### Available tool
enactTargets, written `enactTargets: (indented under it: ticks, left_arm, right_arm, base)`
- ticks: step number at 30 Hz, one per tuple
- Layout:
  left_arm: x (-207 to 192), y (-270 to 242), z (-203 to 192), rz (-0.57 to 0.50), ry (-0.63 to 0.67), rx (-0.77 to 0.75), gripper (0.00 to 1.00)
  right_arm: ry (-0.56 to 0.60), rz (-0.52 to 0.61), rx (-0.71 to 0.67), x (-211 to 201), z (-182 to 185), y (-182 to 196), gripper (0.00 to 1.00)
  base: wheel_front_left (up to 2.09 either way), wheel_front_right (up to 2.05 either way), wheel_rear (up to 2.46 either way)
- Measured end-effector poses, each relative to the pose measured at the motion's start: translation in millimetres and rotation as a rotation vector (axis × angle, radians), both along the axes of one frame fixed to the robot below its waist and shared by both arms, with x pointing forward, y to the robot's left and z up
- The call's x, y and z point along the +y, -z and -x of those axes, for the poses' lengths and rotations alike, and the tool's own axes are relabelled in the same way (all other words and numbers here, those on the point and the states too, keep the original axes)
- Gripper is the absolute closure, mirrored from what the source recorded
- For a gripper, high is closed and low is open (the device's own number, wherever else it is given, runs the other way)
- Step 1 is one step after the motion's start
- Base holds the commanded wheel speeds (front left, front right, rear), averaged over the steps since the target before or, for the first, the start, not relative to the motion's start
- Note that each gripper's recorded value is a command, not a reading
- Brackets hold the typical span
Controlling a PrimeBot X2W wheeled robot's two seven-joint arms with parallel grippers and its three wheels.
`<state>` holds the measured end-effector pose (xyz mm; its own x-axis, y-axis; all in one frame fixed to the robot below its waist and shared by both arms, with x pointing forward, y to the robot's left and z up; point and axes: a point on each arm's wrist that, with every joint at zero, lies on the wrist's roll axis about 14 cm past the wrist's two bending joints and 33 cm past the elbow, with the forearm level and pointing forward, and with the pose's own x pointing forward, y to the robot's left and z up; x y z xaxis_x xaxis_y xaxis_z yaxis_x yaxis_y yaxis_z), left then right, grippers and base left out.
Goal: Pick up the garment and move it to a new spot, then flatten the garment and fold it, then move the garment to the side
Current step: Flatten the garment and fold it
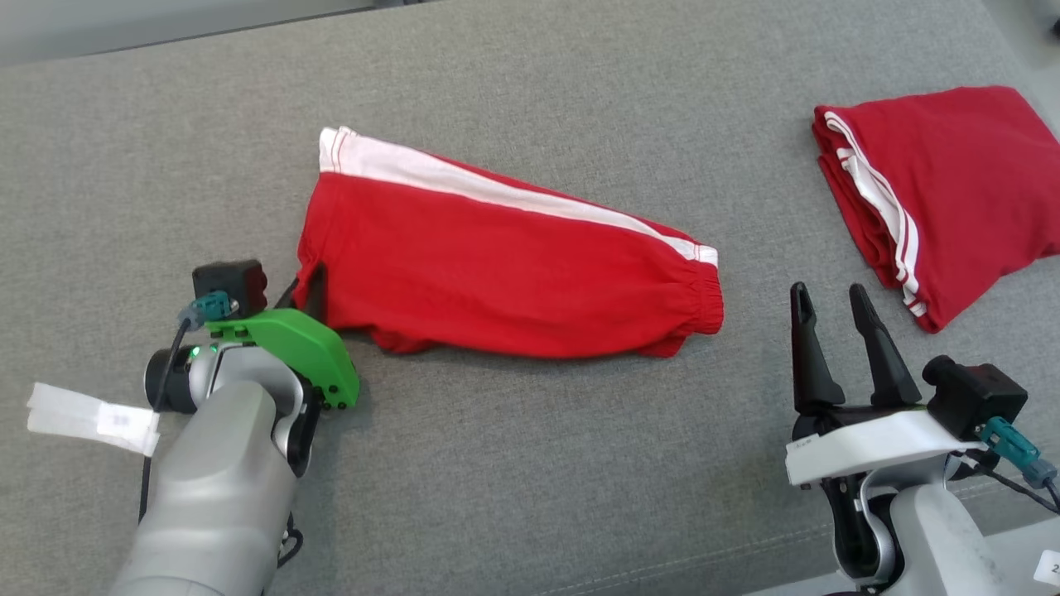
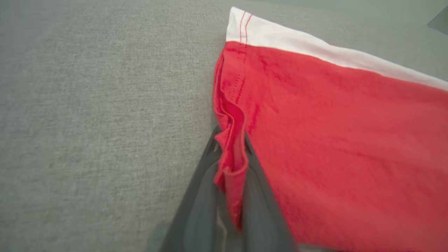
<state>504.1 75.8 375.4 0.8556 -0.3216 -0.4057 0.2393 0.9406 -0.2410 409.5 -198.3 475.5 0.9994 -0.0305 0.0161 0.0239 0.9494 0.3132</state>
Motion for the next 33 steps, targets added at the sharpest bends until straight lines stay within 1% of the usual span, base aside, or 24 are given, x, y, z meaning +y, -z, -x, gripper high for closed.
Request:
enactTargets:
  ticks: [6,12,14,15,16,17,24,26,27,33]
  left_arm:
    - [25,-18,21,0.005,-0.108,-0.056,1.00]
    - [56,-17,58,-0.006,-0.218,-0.069,1.00]
    - [62,-19,67,-0.009,-0.237,-0.080,1.00]
    - [64,-21,71,-0.011,-0.247,-0.089,0.89]
    - [67,-23,74,-0.007,-0.261,-0.097,0.38]
    - [71,-25,76,-0.006,-0.277,-0.105,0.00]
    - [89,-37,91,-0.011,-0.331,-0.159,0.00]
    - [92,-36,94,-0.011,-0.340,-0.157,0.00]
    - [96,-35,99,-0.015,-0.349,-0.155,0.00]
    - [105,-38,106,-0.028,-0.372,-0.169,0.00]
  right_arm:
    - [-0.034,-0.015,0.014,13,11,3,0.00]
    - [-0.112,-0.025,0.014,40,8,3,0.00]
    - [-0.143,-0.030,0.012,51,6,2,0.00]
    - [-0.158,-0.032,0.011,56,5,2,0.00]
    - [-0.172,-0.034,0.011,61,4,2,0.00]
    - [-0.188,-0.037,0.010,67,3,2,0.00]
    - [-0.297,-0.045,0.019,106,-10,5,0.00]
    - [-0.306,-0.036,0.034,109,-11,10,0.00]
    - [-0.314,-0.020,0.070,111,-13,21,0.00]
    - [-0.317,0.014,0.158,112,-19,50,0.00]
  base:
    - [0.00,0.00,0.00]
    - [0.00,0.00,0.00]
    - [0.00,0.00,0.00]
    - [0.00,0.00,0.00]
    - [0.00,0.00,0.00]
    - [0.00,0.00,0.00]
    - [0.00,0.00,0.00]
    - [0.00,0.00,0.00]
    - [0.00,0.00,0.00]
    - [0.00,0.00,0.00]
